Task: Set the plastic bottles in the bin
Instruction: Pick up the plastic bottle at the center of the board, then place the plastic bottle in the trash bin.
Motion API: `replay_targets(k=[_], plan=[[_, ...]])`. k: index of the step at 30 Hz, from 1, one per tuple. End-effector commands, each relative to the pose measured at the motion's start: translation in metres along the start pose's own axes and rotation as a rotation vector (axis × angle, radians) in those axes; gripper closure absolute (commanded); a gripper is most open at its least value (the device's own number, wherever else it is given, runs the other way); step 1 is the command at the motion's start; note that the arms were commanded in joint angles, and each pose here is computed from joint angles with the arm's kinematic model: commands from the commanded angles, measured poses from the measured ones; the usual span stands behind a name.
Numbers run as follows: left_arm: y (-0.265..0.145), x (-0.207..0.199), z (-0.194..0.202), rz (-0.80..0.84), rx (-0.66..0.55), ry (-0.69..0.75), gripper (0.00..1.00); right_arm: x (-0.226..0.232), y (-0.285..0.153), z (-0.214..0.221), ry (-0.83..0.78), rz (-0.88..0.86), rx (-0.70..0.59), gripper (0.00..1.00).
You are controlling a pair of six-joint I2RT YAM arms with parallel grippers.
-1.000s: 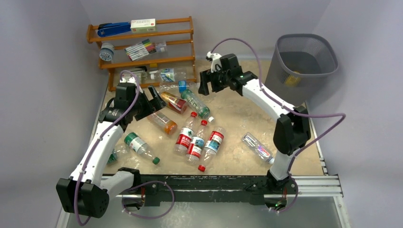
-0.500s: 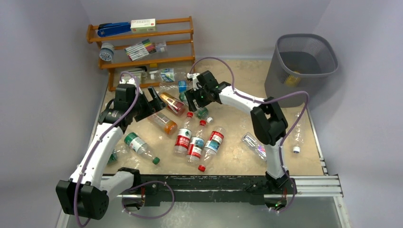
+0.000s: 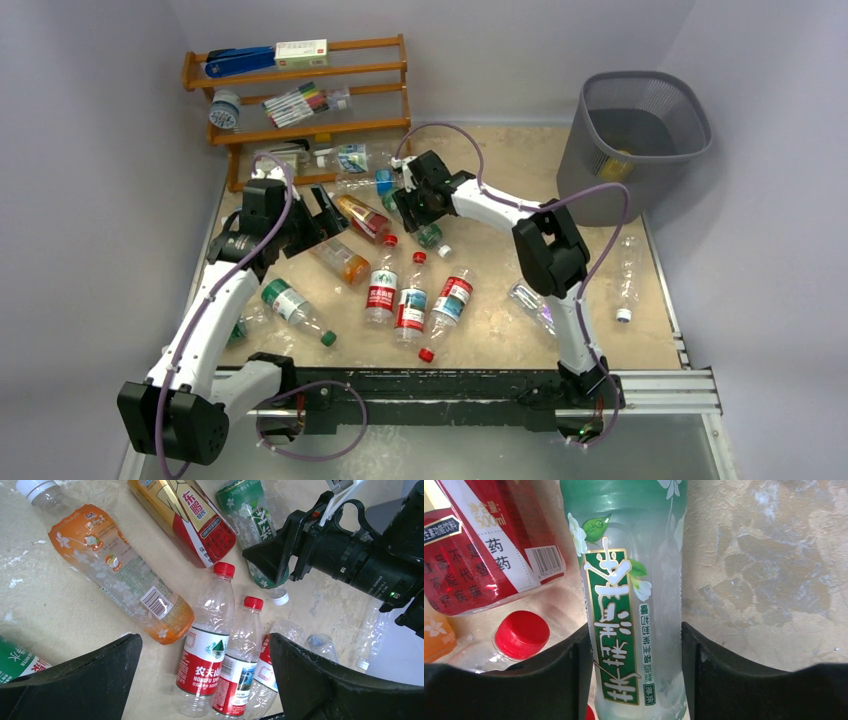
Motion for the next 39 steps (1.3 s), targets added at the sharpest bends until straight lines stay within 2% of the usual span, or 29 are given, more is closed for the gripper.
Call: replay_targets(k=[1,6,18,29,35,39], plan=[[-0.005,-0.006,-0.004,0.035,-0.038,0.000,0.01,0.001,-0.017,-0.016,-0.036,0.029,-0.036,0.45],[-0.005,-0.006,-0.004,0.035,-0.036,0.003,0.01,0.003,-0.050,-0.030,-0.058,0.032,-0.102,0.48],[-0.002,-0.007,-0.004,0.050,-0.031,-0.003,0.01,-0.011,-0.178,-0.085,-0.056,0.151,-0.357,0.46],[-0.003,-0.008,-0.002,0.065,-0.022,-0.004,0.01,-0.102,-0.317,-0.131,0.091,0.357,-0.639,0.48],[0.000,-0.009,-0.001,0.077,-0.006,-0.003,0.01,-0.147,-0.402,-0.131,0.242,0.496,-0.864,0.47],[-0.001,-0.011,-0.001,0.087,-0.001,0.002,0.01,-0.176,-0.433,-0.123,0.309,0.605,-0.947,0.46]])
Point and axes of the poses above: each gripper's point midway between its finger pads, its own y axis out along the fingers, its own x axis along the line the jaws close on, z = x × y, the point moved 9 cm from there along -y, back along the fingers, and after that the axes turned 5 degrees about y, right-handed, at the moved point
